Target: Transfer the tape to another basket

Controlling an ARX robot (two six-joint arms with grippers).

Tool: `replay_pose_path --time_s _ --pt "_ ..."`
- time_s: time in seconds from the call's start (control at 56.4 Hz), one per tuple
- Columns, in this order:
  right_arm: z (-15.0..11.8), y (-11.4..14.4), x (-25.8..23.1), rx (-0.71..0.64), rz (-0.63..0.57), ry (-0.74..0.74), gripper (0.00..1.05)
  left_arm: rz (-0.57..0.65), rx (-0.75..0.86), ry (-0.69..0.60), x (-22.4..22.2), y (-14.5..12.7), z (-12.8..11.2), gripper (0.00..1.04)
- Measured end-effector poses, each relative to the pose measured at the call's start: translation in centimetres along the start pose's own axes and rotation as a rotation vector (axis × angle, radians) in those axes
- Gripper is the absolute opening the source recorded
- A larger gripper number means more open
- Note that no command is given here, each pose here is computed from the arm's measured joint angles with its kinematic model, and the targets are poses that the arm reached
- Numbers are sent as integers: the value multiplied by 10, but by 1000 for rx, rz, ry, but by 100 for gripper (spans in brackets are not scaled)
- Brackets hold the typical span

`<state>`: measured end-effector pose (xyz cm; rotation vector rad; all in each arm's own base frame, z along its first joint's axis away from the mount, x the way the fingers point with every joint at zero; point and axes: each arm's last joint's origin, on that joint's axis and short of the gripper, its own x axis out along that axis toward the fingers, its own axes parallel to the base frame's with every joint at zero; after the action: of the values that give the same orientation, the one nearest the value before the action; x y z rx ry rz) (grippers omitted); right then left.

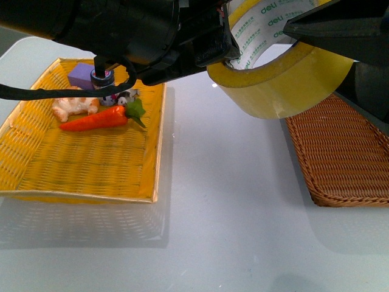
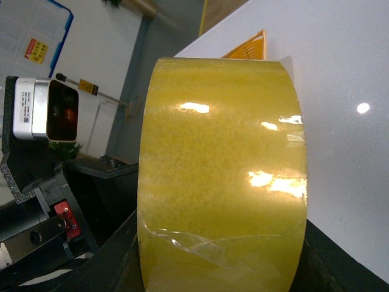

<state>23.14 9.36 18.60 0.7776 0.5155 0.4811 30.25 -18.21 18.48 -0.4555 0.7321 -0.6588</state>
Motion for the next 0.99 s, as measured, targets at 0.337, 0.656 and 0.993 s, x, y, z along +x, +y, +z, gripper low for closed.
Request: replay_pose_path --time_s 0.337,0.656,0.993 --pt "11 -4 -11 10 -18 -50 47 81 109 -264 -41 -8 15 67" --pt "38 -31 -31 52 -76 -139 47 323 213 -570 -99 21 17 90" --pt "71 -92 -19 139 -171 -228 47 645 432 -727 -153 54 -35 30"
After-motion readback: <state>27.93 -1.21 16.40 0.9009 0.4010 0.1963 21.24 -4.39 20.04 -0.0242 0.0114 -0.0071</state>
